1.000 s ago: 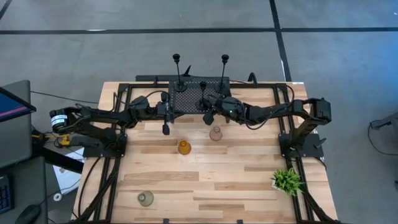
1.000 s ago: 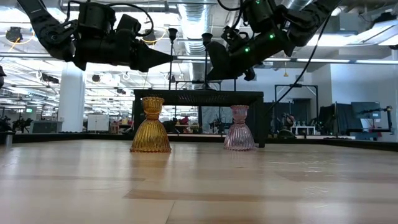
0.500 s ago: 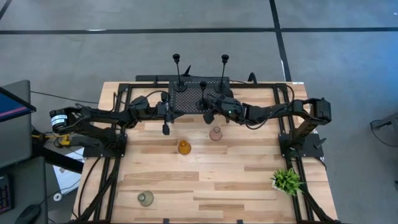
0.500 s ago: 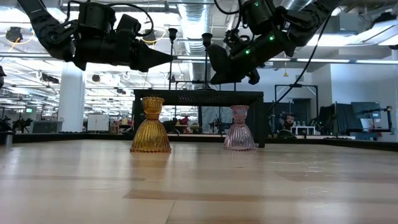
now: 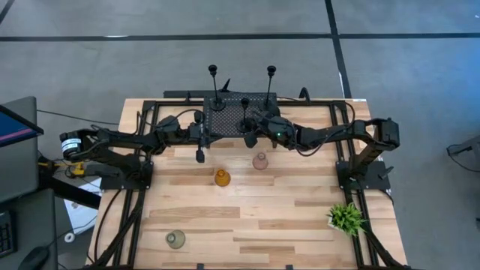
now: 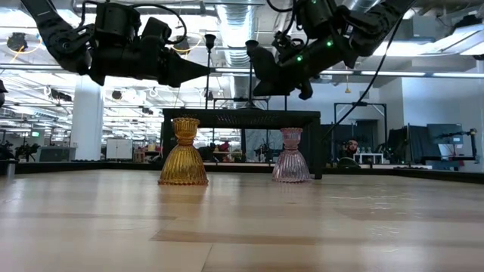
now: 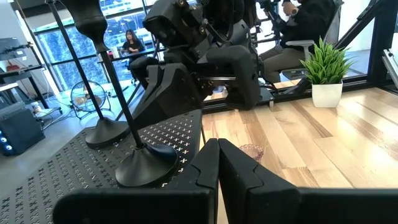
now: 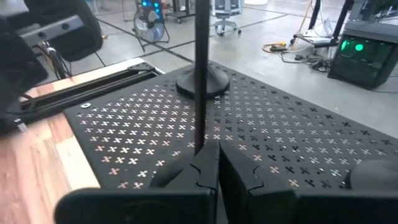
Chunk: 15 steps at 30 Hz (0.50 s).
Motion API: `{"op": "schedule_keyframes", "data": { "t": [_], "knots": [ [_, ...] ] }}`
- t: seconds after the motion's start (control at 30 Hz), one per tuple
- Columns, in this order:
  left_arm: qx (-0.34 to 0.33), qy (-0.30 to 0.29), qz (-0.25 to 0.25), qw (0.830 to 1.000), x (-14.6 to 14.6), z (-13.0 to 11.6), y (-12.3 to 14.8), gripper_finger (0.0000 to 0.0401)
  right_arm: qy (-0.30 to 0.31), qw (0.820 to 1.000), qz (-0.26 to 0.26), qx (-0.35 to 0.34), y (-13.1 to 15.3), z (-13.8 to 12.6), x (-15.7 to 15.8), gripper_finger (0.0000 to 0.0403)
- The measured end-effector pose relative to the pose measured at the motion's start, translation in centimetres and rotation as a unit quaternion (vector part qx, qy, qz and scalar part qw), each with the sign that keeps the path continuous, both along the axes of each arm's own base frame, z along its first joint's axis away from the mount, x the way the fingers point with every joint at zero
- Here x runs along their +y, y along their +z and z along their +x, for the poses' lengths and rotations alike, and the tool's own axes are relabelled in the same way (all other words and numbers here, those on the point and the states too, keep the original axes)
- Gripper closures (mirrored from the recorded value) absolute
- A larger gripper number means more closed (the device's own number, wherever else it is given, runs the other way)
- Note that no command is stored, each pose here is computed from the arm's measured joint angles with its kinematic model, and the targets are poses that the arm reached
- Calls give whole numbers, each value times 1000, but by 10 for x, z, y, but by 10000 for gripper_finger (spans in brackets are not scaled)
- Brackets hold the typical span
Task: Pick & Place candle stick holders
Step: Put the black candle holder on the shelf
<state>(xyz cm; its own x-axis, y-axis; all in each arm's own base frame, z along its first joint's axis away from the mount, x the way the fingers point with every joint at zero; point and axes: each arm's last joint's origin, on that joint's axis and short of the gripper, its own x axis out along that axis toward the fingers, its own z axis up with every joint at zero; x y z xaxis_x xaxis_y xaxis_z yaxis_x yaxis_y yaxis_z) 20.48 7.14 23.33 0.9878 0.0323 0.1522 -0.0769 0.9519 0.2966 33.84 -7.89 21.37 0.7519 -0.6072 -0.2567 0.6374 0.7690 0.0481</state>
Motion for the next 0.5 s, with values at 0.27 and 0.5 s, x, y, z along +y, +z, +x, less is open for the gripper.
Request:
{"op": "schedule_keyframes", "data": {
  "t": [0.27, 0.5],
  "knots": [
    [0, 0, 0, 1000, 0, 0, 0, 396, 13, 1000, 1, -19, 3, 1, 0, 403],
    [0, 0, 0, 1000, 0, 0, 0, 396, 6, 1000, 12, -10, 0, 0, -2, 403]
  ]
}}
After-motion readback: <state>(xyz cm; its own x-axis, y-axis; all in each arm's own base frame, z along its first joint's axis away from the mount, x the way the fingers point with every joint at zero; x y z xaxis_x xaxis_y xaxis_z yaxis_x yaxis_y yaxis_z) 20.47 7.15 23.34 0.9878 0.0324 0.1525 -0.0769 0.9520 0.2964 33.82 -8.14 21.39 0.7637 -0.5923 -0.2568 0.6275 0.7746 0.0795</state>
